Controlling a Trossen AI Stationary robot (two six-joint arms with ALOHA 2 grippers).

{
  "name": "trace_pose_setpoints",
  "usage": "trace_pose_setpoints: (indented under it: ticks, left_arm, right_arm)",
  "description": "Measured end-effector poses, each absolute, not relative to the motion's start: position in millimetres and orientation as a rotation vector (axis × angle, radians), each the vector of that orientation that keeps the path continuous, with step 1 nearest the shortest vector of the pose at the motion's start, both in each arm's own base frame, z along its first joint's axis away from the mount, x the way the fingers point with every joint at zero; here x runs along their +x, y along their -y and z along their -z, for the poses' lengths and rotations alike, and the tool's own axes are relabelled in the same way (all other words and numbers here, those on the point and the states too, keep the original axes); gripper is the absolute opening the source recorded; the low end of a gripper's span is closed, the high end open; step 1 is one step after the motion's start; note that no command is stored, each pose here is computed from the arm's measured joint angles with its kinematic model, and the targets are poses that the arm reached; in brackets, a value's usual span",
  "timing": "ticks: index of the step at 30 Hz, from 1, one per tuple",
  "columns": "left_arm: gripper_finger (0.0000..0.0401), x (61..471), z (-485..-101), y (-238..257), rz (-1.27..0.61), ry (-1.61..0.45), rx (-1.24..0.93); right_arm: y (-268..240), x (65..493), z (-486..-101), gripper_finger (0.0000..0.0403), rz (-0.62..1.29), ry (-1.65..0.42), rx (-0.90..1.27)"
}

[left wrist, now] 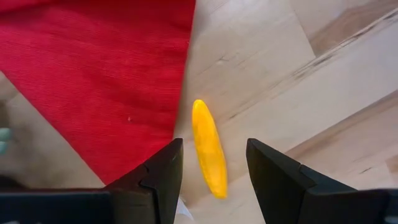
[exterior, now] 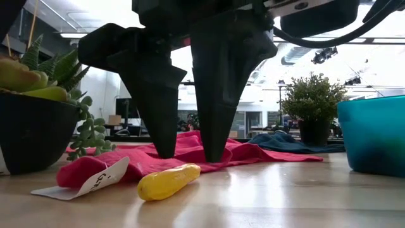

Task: Pick and placing Produce into tupperware
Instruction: Put the yellow corn into the blue bin

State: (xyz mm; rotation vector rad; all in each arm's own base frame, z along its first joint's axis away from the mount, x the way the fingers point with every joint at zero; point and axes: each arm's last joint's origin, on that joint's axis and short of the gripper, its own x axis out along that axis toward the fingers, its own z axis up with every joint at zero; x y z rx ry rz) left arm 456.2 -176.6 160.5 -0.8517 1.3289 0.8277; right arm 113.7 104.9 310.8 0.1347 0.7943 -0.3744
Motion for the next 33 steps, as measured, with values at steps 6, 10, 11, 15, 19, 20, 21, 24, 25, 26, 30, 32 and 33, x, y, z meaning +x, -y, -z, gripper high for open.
trace_pose_setpoints:
  ticks: [6, 10, 11, 15, 19, 20, 21, 24, 25, 26, 30, 32, 33]
  left_arm:
    - [0.0165, 457, -160, 176, -0.827, -1.323, -0.841]
    - [0.0165, 458, -158, 174, -0.829, -1.326, -0.843]
    - [0.0165, 458, -157, 174, -0.826, -1.335, -0.838]
    - [0.0165, 459, -155, 174, -0.816, -1.346, -0.842]
    - [0.0165, 458, -150, 174, -0.828, -1.357, -0.835]
    - [0.0165, 458, -150, 174, -0.825, -1.36, -0.839]
    - [0.0165, 459, -150, 174, -0.821, -1.366, -0.845]
    - [0.0165, 460, -144, 175, -0.812, -1.393, -0.857]
    - [0.0165, 460, -145, 175, -0.808, -1.399, -0.86]
    - [0.0165, 459, -144, 176, -0.808, -1.4, -0.858]
    - [0.0165, 459, -144, 176, -0.814, -1.384, -0.847]
    - [0.0165, 459, -144, 176, -0.814, -1.383, -0.847]
    - [0.0165, 459, -144, 176, -0.814, -1.384, -0.847]
  right_arm:
    - [-105, 114, -311, 0.0156, 0.379, -0.786, 0.131]
    - [-105, 114, -311, 0.0156, 0.378, -0.786, 0.132]
    - [-105, 114, -311, 0.0156, 0.379, -0.786, 0.131]
    - [-105, 114, -311, 0.0156, 0.38, -0.786, 0.134]
    - [-105, 114, -311, 0.0156, 0.379, -0.785, 0.135]
    - [-105, 114, -311, 0.0156, 0.379, -0.785, 0.135]
    - [-105, 114, -311, 0.0156, 0.38, -0.785, 0.135]
    - [-105, 114, -311, 0.0156, 0.379, -0.785, 0.136]
    - [-105, 114, -311, 0.0156, 0.379, -0.785, 0.136]
    - [-105, 114, -311, 0.0156, 0.379, -0.785, 0.136]
    - [-105, 114, -311, 0.0156, 0.379, -0.785, 0.137]
    - [-105, 114, -311, 0.0156, 0.379, -0.785, 0.137]
    - [-105, 114, -311, 0.0156, 0.378, -0.785, 0.137]
